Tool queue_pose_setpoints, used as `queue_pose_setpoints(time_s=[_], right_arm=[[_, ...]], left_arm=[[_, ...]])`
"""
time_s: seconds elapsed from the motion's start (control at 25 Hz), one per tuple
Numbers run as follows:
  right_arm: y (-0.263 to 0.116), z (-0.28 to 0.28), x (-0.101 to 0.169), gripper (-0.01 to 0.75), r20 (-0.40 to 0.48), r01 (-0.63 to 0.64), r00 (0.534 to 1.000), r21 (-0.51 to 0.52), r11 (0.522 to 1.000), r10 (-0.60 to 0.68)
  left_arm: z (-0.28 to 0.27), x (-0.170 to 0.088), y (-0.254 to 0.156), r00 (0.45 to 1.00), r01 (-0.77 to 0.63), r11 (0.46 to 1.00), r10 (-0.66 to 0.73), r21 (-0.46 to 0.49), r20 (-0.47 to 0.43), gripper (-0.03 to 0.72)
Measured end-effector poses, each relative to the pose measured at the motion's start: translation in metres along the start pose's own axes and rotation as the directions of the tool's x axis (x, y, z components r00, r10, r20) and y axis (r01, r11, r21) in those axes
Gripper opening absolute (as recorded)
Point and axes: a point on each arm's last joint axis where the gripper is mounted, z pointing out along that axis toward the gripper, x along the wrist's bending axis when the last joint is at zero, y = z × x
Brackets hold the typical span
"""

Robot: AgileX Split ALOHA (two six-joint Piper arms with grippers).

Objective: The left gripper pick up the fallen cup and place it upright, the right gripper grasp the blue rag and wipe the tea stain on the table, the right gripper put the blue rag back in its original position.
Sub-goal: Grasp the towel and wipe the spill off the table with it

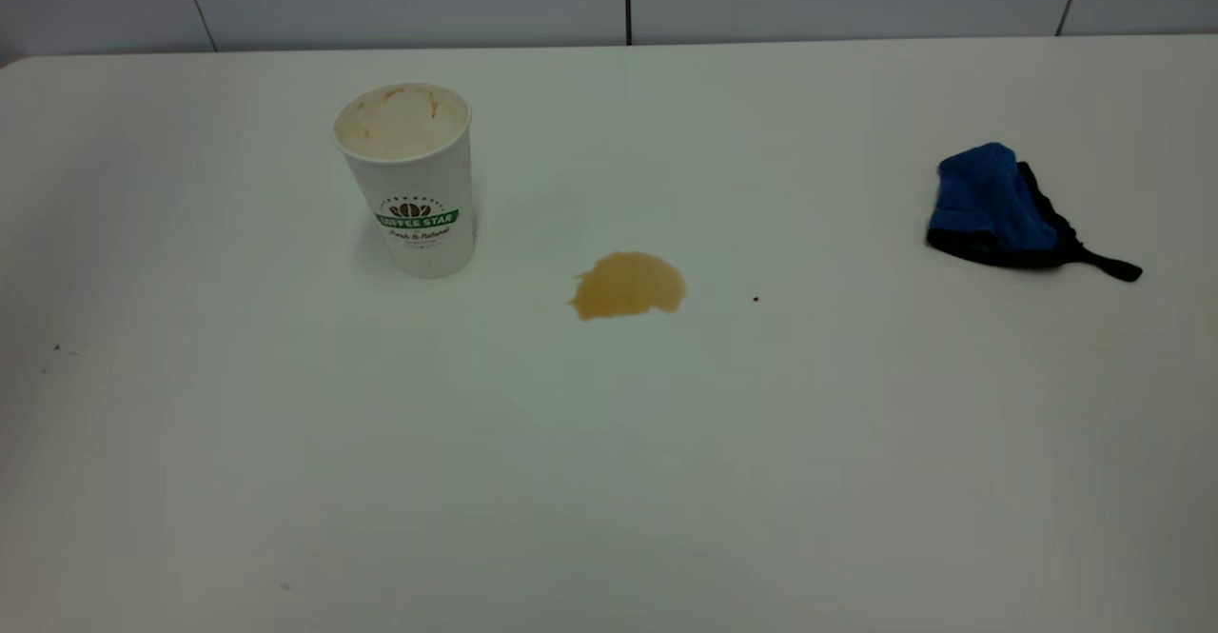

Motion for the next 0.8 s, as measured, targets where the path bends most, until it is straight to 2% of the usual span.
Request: queue_pose_setpoints(time_s=[0.16,0.36,0.64,0.8], right_arm=[[0.000,0.000,0.000,0.553,0.000,0.000,1.000,0.000,1.000,0.000],[0.000,0.000,0.000,0.553,0.000,0.000,1.000,0.000,1.000,0.000],[0.000,0.000,0.000,0.553,0.000,0.000,1.000,0.000,1.000,0.000],[0.000,0.000,0.000,0.553,0.000,0.000,1.000,0.000,1.000,0.000]], left_arm=[[0.007,-0.008,-0.078,0.997,0.046,0.998,-0.048,0.032,0.059,0.416],[0.014,-0.014,-0.162,0.993,0.083,0.995,-0.078,-0.054,0.087,0.416],[0.021,-0.012,-0.214,0.996,0.078,0.972,-0.068,-0.221,0.051,0.416],[0.017,-0.012,-0.232,0.995,0.100,0.924,-0.089,-0.369,0.047,0.416]])
